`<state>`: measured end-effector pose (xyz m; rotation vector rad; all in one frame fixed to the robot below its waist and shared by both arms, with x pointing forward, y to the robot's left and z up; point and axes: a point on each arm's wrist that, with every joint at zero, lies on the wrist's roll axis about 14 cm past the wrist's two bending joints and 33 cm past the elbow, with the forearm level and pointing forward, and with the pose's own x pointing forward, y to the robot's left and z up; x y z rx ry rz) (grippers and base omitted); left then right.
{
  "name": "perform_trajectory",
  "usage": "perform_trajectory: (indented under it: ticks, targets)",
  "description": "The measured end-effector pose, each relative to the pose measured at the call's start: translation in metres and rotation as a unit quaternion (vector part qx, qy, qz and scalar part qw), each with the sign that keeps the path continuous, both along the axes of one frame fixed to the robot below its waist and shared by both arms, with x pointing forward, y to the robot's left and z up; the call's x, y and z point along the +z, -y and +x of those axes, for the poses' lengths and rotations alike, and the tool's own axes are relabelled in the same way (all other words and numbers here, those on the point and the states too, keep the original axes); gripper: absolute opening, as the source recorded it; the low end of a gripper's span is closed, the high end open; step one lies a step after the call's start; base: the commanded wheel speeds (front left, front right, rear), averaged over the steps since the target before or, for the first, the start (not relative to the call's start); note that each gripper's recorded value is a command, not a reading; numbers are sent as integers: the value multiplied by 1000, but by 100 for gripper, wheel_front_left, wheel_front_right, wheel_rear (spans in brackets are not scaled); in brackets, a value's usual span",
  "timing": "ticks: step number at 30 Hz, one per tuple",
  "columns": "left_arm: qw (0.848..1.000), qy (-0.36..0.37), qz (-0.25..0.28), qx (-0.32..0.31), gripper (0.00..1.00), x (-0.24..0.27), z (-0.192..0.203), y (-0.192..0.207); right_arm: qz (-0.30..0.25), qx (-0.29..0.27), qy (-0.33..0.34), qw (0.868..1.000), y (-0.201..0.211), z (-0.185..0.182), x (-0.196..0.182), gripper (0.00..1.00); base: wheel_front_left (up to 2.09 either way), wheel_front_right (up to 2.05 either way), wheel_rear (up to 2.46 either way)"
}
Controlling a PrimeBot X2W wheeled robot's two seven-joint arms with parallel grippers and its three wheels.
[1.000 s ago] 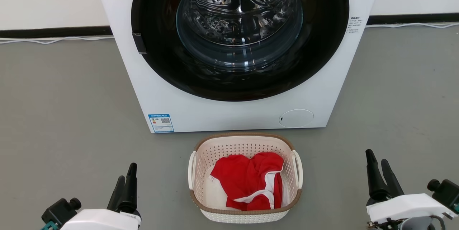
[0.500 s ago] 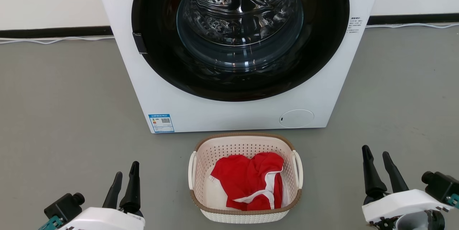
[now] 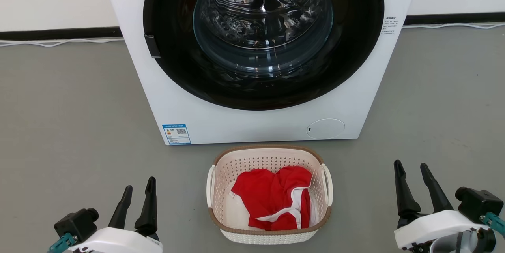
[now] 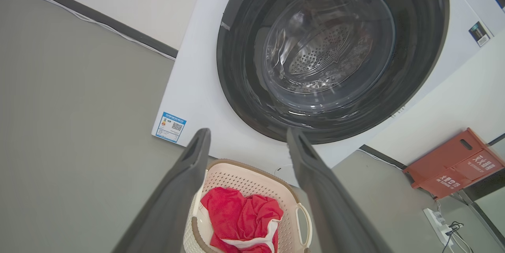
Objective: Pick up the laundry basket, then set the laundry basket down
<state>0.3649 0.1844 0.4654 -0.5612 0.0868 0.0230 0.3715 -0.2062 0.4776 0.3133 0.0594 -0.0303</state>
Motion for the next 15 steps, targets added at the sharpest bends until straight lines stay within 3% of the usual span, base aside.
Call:
perform_trajectory:
  ticks: [15]
  targets:
    - [996, 17, 83, -16, 100, 5, 0, 2, -91, 13, 5, 996, -1, -1, 0, 100, 0, 0, 0]
